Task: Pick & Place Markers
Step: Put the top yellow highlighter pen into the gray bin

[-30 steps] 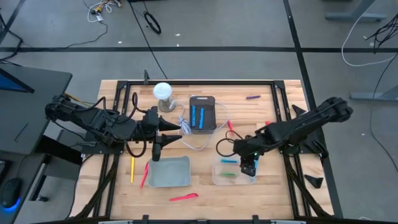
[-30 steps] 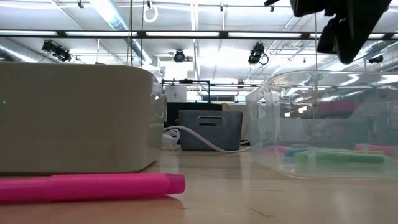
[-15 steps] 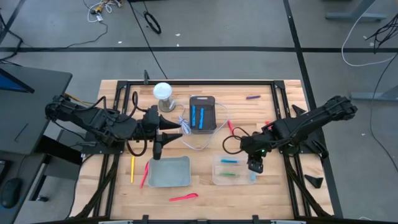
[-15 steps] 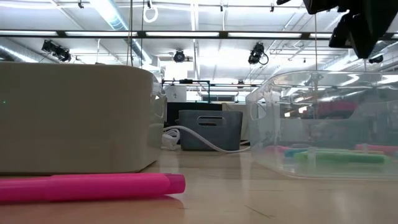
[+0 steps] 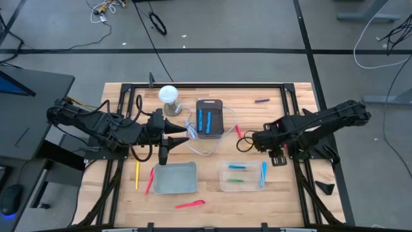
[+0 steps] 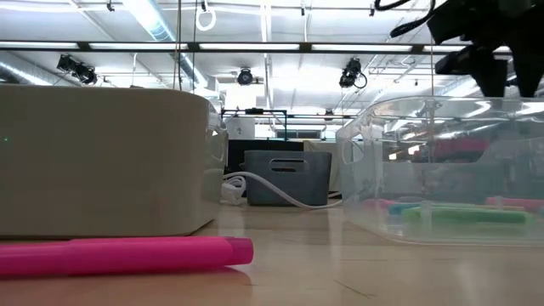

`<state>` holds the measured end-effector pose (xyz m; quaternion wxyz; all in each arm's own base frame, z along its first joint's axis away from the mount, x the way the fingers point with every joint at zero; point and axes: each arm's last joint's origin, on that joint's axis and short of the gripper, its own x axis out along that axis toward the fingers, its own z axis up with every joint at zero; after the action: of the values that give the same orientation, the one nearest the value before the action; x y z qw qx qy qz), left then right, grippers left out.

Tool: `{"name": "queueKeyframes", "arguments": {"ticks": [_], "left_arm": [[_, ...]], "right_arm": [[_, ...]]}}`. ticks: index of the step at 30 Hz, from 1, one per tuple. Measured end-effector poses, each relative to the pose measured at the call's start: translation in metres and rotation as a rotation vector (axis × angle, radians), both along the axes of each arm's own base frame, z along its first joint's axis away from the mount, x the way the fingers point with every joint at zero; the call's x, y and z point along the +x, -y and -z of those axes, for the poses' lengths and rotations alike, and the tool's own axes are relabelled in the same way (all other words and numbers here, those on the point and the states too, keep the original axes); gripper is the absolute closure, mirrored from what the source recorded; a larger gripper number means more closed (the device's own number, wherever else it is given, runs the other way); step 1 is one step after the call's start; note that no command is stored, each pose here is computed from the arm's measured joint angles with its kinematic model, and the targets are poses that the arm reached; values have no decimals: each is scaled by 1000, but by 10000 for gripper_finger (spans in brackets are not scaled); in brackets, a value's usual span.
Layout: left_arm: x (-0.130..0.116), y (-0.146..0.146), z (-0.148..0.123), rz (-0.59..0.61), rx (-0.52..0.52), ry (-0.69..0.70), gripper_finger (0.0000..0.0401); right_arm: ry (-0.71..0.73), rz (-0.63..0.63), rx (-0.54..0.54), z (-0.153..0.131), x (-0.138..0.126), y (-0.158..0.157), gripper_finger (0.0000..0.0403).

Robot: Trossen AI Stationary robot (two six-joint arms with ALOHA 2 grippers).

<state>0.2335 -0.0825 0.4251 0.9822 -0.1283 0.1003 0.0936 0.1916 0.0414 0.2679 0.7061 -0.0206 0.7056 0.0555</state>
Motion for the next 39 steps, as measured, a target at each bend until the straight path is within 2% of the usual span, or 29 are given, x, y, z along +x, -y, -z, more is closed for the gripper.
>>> {"name": "queueKeyframes", "arguments": {"ticks": [9,18,32,39], "left_arm": [[0,0,1,-1,7,-15,232],[-1,0,2,-1,10,-23,231],[-1,0,2,-1,10,-23,231],[-1,0,2,-1,12,-25,231]], "right_arm": [[7,-42,-50,0,4,36,227],[-4,-4,-59,0,1,68,227],[-2,8,-70,0,0,74,227],[-55,-2,-86,32,-6,73,227]]}}
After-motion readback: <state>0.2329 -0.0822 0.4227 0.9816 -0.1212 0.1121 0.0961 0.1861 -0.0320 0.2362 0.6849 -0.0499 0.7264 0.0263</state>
